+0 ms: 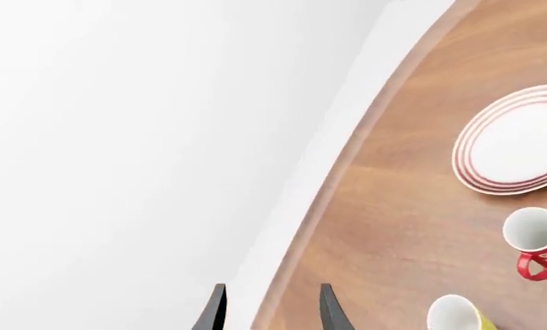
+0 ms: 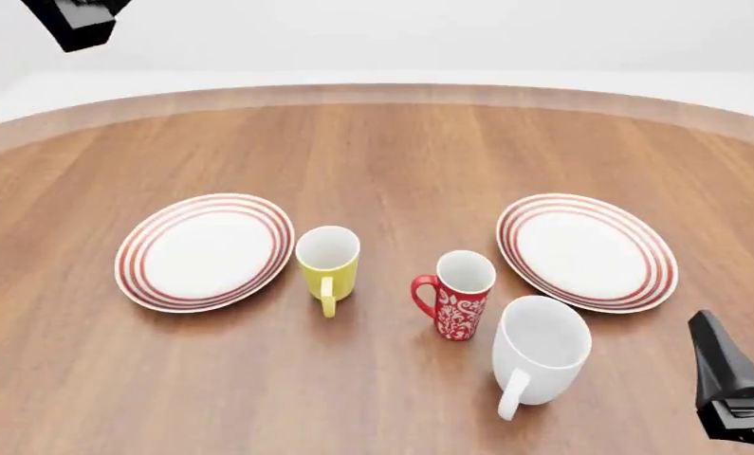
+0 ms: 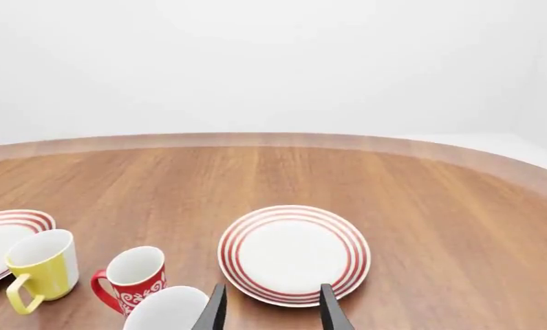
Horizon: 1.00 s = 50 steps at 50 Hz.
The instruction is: Put the red mug on the left plate.
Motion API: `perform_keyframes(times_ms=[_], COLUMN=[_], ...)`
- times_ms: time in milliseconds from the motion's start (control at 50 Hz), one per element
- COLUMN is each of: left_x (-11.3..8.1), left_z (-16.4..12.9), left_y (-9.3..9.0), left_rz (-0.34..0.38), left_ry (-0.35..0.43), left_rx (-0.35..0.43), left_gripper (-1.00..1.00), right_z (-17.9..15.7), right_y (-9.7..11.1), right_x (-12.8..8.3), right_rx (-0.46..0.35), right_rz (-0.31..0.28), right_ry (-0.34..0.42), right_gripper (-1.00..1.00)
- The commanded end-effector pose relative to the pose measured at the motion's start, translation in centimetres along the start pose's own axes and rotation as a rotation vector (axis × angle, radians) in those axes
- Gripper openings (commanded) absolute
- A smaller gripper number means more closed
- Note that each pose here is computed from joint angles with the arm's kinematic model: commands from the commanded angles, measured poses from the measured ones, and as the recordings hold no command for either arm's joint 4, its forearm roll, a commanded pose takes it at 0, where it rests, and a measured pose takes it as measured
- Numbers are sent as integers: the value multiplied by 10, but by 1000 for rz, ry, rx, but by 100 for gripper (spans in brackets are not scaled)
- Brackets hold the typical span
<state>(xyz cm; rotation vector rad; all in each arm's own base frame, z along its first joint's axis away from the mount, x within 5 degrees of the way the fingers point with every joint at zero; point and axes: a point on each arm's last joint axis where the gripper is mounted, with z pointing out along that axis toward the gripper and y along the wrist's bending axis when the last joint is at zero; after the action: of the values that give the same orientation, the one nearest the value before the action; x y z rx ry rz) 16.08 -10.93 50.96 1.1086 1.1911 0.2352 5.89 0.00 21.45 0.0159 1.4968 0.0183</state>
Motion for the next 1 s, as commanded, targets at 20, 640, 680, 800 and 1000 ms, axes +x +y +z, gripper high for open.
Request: perform_keyframes(times_ms=[20,640,680,800,1000], left_x=[-17,-17,-16,-8,5], left_z=[21,83,86,96,111], left_y=[0,-25,-30,-48,-71], left_rz=[-41,-183,-188,-190,-195], left_ry=[23,115,121,152,189], left_rx=[126,268,283,329,370], left_gripper=[100,100,100,100,100], right_z=[0,0,0,0,0], right_y=[0,0,0,0,0], right_x=[0,0,0,0,0], right_rx=[0,0,0,0,0], right_rz=[0,0,0,0,0], right_ry=[0,0,0,0,0], right_gripper=[100,100,100,100,100])
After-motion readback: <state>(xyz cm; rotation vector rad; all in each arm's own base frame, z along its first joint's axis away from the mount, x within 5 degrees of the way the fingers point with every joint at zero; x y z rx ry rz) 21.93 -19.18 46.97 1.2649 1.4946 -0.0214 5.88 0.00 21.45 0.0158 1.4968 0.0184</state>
